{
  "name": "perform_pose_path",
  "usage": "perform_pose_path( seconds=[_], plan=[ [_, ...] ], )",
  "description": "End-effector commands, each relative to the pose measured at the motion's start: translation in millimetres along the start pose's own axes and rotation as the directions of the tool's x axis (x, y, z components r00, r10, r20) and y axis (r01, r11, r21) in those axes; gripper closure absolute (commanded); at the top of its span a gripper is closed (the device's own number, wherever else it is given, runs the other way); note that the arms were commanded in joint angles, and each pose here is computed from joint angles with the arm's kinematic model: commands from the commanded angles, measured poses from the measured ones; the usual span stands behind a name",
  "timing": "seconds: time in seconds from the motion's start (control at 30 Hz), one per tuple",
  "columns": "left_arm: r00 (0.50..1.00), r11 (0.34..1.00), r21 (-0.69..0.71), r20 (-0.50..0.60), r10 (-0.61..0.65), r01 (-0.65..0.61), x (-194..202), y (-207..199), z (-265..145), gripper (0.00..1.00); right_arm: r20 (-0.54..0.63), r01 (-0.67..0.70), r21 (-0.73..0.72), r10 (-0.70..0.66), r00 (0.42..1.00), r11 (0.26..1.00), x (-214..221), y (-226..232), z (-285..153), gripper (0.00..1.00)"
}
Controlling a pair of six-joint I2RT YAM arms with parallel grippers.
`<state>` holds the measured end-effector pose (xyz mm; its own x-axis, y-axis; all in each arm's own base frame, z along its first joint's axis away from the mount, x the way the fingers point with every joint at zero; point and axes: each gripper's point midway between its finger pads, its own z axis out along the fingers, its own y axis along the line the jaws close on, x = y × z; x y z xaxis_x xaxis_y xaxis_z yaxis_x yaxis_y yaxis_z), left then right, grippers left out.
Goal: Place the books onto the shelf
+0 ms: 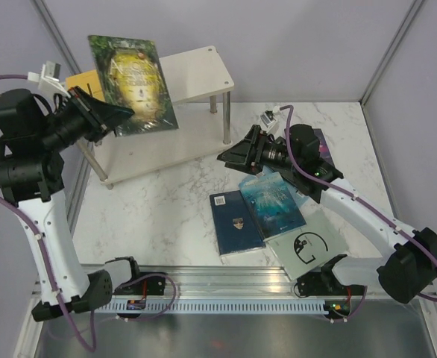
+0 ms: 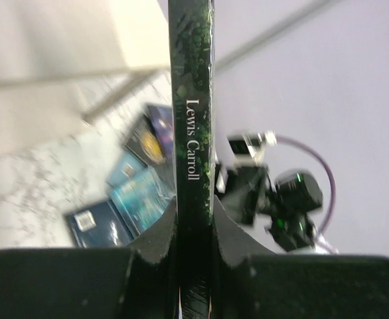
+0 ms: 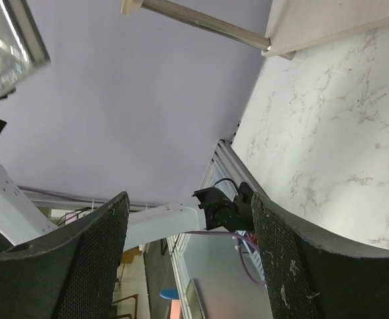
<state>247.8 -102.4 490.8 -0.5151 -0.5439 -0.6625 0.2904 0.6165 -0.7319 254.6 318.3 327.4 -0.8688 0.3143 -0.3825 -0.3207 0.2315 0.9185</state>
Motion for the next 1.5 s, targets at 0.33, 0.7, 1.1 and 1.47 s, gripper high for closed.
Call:
perform_pose_path(
  seconds=[0.33,0.7,1.1,1.47],
  plan=[
    [0.982,0.986,-0.114,0.153,-0.107,0.126,-107.5,86.7,-4.3,0.98,-0.025,0.044,0.013,-0.044,0.999,0.999,5.7,0.9,-15.1,0.22],
    [0.968,0.963,-0.106,0.080,-0.239,0.247,-117.4,140.3,9.5,0.98,-0.050,0.030,0.038,-0.028,0.998,0.999,9.0,-13.3,-8.8,0.23],
    [0.960,0.923,-0.263,0.091,-0.266,0.280,-112.8,189.9,12.2,0.79,-0.062,0.027,0.057,-0.023,0.998,0.998,10.4,-23.1,-10.3,0.23],
    [0.957,0.869,-0.402,0.141,-0.253,0.289,-124.0,218.1,-3.4,0.37,-0.074,0.020,0.067,-0.015,0.997,0.998,12.5,-30.5,-9.9,0.23]
  ],
)
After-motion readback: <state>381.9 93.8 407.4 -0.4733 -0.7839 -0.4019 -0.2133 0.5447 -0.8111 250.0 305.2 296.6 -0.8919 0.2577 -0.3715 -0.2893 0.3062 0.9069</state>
